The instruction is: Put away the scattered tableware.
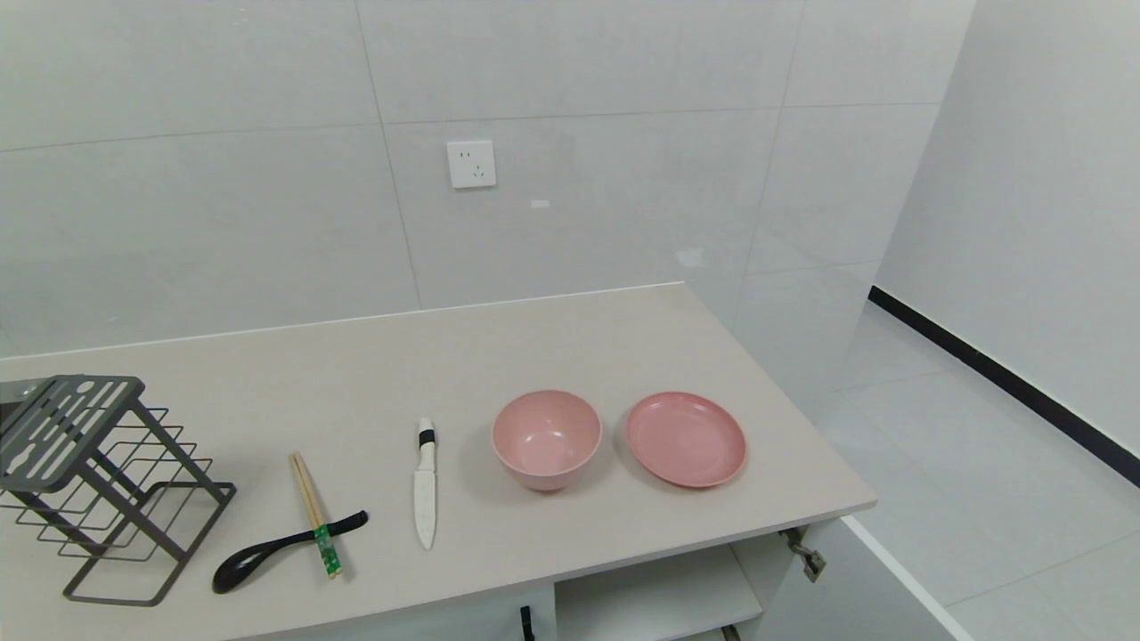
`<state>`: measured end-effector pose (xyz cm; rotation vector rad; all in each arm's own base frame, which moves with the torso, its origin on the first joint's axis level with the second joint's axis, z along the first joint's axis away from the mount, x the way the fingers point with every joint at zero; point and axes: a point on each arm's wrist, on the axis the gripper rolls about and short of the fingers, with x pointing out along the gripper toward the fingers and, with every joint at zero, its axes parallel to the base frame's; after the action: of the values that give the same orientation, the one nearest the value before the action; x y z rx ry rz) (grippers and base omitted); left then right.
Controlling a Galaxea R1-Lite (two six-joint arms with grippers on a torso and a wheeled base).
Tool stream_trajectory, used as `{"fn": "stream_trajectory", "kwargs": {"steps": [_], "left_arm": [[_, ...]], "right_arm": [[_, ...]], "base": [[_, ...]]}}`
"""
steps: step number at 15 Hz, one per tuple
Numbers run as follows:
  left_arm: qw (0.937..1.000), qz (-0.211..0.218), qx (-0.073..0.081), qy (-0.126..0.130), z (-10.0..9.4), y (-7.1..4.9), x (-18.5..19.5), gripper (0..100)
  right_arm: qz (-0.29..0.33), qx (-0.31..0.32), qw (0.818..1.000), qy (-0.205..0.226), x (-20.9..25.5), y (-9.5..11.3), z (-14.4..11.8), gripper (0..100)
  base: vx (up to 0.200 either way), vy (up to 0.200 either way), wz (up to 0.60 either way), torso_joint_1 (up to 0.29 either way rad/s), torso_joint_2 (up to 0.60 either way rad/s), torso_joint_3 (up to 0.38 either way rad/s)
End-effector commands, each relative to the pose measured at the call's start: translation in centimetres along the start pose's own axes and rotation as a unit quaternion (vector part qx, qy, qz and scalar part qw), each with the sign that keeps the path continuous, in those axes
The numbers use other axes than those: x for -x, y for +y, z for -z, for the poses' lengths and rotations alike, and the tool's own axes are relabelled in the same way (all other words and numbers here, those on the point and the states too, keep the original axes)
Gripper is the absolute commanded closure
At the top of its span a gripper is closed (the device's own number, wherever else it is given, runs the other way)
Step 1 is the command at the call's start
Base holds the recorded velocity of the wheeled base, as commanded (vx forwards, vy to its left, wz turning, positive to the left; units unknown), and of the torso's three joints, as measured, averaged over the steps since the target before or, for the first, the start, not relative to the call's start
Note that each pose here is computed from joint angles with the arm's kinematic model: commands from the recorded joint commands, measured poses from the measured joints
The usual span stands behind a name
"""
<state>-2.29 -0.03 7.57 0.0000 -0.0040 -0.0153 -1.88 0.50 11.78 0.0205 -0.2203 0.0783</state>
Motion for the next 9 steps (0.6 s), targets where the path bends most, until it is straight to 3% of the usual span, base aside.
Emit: {"fn": "stream_trajectory", "kwargs": {"steps": [1, 3, 5, 7, 9], "left_arm": [[1.0000, 0.000, 0.000, 0.000, 0.0, 0.0, 0.0, 0], [1.0000, 0.000, 0.000, 0.000, 0.0, 0.0, 0.0, 0], [1.0000, 0.000, 0.000, 0.000, 0.0, 0.0, 0.0, 0], [1.0000, 0.000, 0.000, 0.000, 0.0, 0.0, 0.0, 0], [1.0000, 0.001, 0.000, 0.001, 0.0, 0.0, 0.0, 0]], "right_arm": [[-0.060, -0.022, 0.998, 0.031, -0.5, 0.3, -1.7, 0], [-0.093, -0.034, 0.991, 0.087, -2.6, 0.1, -3.0, 0], [-0.116, -0.052, 0.980, 0.152, -4.6, -0.1, -2.4, 0], [-0.120, -0.061, 0.968, 0.214, -4.9, -0.2, 0.0, 0], [-0.143, -0.063, 0.943, 0.293, -4.1, -0.1, 3.5, 0]], "base": [[0.000, 0.000, 0.00, 0.000, 0.00, 0.000], [0.000, 0.000, 0.00, 0.000, 0.00, 0.000], [0.000, 0.000, 0.00, 0.000, 0.00, 0.000], [0.000, 0.000, 0.00, 0.000, 0.00, 0.000], [0.000, 0.000, 0.00, 0.000, 0.00, 0.000]]}}
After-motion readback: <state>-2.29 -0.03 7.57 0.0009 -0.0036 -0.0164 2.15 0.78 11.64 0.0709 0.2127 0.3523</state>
